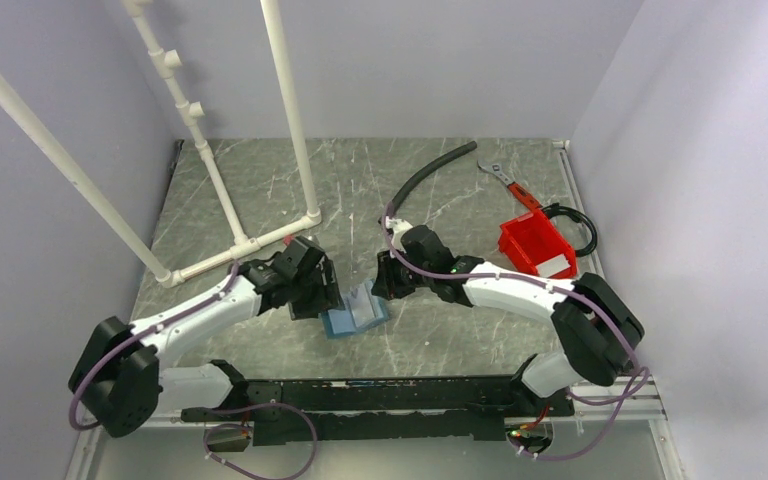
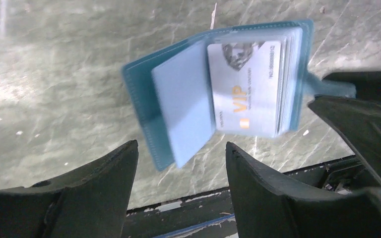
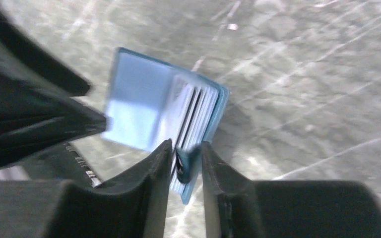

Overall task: Put the credit cards into the card holder
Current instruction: Open the card holder at the center of the board.

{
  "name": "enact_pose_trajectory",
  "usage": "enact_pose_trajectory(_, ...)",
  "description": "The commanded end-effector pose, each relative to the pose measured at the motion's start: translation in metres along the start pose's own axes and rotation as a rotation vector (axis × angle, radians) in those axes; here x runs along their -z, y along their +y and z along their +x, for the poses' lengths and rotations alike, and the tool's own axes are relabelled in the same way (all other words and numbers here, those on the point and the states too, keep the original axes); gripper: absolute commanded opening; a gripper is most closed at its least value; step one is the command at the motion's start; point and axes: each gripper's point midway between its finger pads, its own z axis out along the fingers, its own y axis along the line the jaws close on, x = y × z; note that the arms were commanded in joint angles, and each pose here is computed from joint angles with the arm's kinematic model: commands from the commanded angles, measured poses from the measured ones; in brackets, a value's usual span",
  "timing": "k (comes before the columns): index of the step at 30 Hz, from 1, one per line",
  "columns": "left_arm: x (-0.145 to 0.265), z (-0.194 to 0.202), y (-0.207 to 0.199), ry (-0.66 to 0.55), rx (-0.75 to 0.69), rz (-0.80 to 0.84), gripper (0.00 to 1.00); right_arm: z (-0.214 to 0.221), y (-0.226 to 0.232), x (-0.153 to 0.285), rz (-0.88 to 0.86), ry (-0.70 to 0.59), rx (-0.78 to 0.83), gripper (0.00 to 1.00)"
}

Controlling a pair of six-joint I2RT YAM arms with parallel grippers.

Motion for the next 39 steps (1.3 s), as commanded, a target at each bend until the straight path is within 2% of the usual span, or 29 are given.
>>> enact_pose_trajectory(1, 0.028, -0.014, 0.007, -0.106, 0.018, -0.029, 0.69, -0.006, -0.037, -0.002, 0.233, 0.039, 0.054, 0.47)
enact_pose_trajectory(4, 0.037, -0.021, -0.012, -0.132, 0.007, 0.070, 0.62, -0.012, -0.067, 0.015, 0.496, 0.065, 0.161, 0.64)
enact_pose_trajectory(6, 0.032, -0.020, -0.030, -0.104, 0.000, 0.145, 0.53, -0.020, -0.052, 0.019, 0.495, 0.052, 0.234, 0.69)
enact_pose_trajectory(7, 0.029, -0.018, -0.036, -0.082, 0.006, 0.167, 0.49, -0.024, -0.039, 0.019, 0.440, 0.046, 0.239, 0.70)
enact_pose_trajectory(9, 0.019, -0.016, -0.045, -0.052, 0.002, 0.201, 0.41, -0.028, -0.011, 0.017, 0.315, 0.028, 0.228, 0.66)
enact_pose_trajectory(12, 0.014, -0.020, -0.040, -0.059, 0.011, 0.162, 0.37, -0.018, 0.030, 0.004, 0.076, 0.058, 0.178, 0.48)
enact_pose_trajectory(13, 0.016, -0.023, -0.036, -0.084, 0.014, 0.140, 0.36, -0.015, 0.041, 0.001, 0.013, 0.068, 0.166, 0.43)
enact_pose_trajectory(14, 0.020, -0.024, -0.034, -0.095, 0.015, 0.132, 0.37, -0.015, 0.046, 0.001, -0.013, 0.061, 0.160, 0.43)
enact_pose_trajectory(16, 0.028, -0.026, -0.030, -0.119, 0.008, 0.129, 0.48, -0.019, 0.048, 0.007, -0.025, 0.021, 0.136, 0.55)
enact_pose_trajectory(18, 0.031, -0.022, -0.034, -0.113, -0.013, 0.166, 0.57, -0.023, 0.044, 0.014, -0.033, -0.005, 0.103, 0.61)
enact_pose_trajectory(21, 0.019, -0.014, -0.035, -0.050, -0.036, 0.163, 0.61, -0.020, 0.034, 0.017, -0.054, 0.011, 0.049, 0.56)
enact_pose_trajectory(23, 0.004, -0.007, -0.022, 0.002, -0.029, 0.084, 0.59, -0.013, 0.025, 0.014, -0.030, 0.028, 0.040, 0.55)
enact_pose_trajectory(26, -0.018, 0.006, 0.001, 0.056, -0.010, -0.016, 0.48, -0.004, -0.002, 0.014, 0.085, 0.044, 0.022, 0.59)
enact_pose_trajectory(29, -0.028, 0.016, 0.014, 0.068, 0.021, -0.044, 0.40, 0.003, -0.028, 0.013, 0.183, 0.061, 0.023, 0.68)
enact_pose_trajectory(33, -0.031, 0.020, 0.019, 0.063, 0.046, -0.036, 0.38, 0.014, -0.056, 0.004, 0.286, 0.091, 0.069, 0.72)
enact_pose_trajectory(35, -0.032, 0.022, 0.021, 0.071, 0.050, -0.046, 0.37, 0.019, -0.062, -0.002, 0.302, 0.109, 0.078, 0.70)
enact_pose_trajectory(36, -0.033, 0.024, 0.022, 0.075, 0.052, -0.050, 0.36, 0.019, -0.061, -0.005, 0.293, 0.114, 0.077, 0.66)
enact_pose_trajectory(39, -0.034, 0.025, 0.025, 0.073, 0.058, -0.056, 0.35, 0.021, -0.055, -0.013, 0.264, 0.128, 0.061, 0.45)
